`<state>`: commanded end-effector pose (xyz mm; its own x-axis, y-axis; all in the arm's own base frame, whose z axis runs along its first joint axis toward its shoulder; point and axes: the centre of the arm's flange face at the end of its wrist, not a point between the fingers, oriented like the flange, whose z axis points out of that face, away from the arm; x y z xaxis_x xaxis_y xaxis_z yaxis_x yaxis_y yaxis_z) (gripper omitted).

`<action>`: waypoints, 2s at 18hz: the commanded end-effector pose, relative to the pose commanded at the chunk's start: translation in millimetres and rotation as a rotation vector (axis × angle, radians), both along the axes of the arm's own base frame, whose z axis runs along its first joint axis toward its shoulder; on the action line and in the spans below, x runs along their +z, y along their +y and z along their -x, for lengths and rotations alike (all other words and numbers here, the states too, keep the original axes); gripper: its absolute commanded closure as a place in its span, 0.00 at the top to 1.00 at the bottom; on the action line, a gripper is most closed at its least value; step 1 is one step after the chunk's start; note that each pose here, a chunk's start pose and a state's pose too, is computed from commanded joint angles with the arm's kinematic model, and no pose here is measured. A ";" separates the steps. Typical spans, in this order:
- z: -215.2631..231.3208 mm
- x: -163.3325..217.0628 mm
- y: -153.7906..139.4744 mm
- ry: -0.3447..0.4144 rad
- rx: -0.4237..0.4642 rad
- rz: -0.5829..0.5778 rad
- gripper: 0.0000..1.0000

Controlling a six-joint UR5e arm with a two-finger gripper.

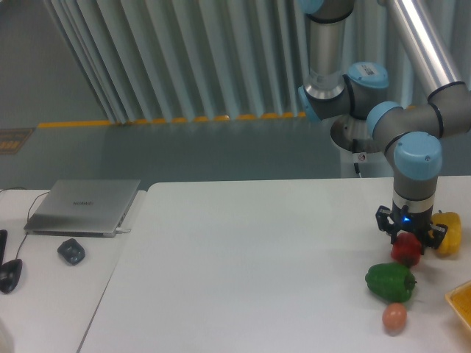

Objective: Place the red peppers in a basket

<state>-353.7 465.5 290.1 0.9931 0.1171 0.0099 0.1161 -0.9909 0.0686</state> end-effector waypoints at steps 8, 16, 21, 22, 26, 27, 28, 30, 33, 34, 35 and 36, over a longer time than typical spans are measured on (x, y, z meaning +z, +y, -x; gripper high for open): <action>5.5 47.9 15.4 0.022 -0.041 -0.022 0.37; 21.7 111.2 16.5 0.079 -0.365 -0.070 0.37; 52.7 115.1 21.7 0.159 -0.427 -0.110 0.37; 61.0 114.7 19.8 0.169 -0.430 -0.114 0.37; 88.1 117.3 12.2 0.205 -0.468 -0.120 0.37; 101.0 115.7 11.9 0.243 -0.481 -0.132 0.37; 107.8 115.7 11.7 0.271 -0.491 -0.140 0.37; 119.3 105.7 17.9 0.305 -0.510 -0.144 0.37; 141.4 103.7 18.6 0.343 -0.486 -0.150 0.38; 146.6 102.1 16.7 0.353 -0.481 -0.149 0.38; 149.4 100.1 16.5 0.364 -0.481 -0.135 0.39; 154.5 98.3 12.3 0.375 -0.473 -0.103 0.39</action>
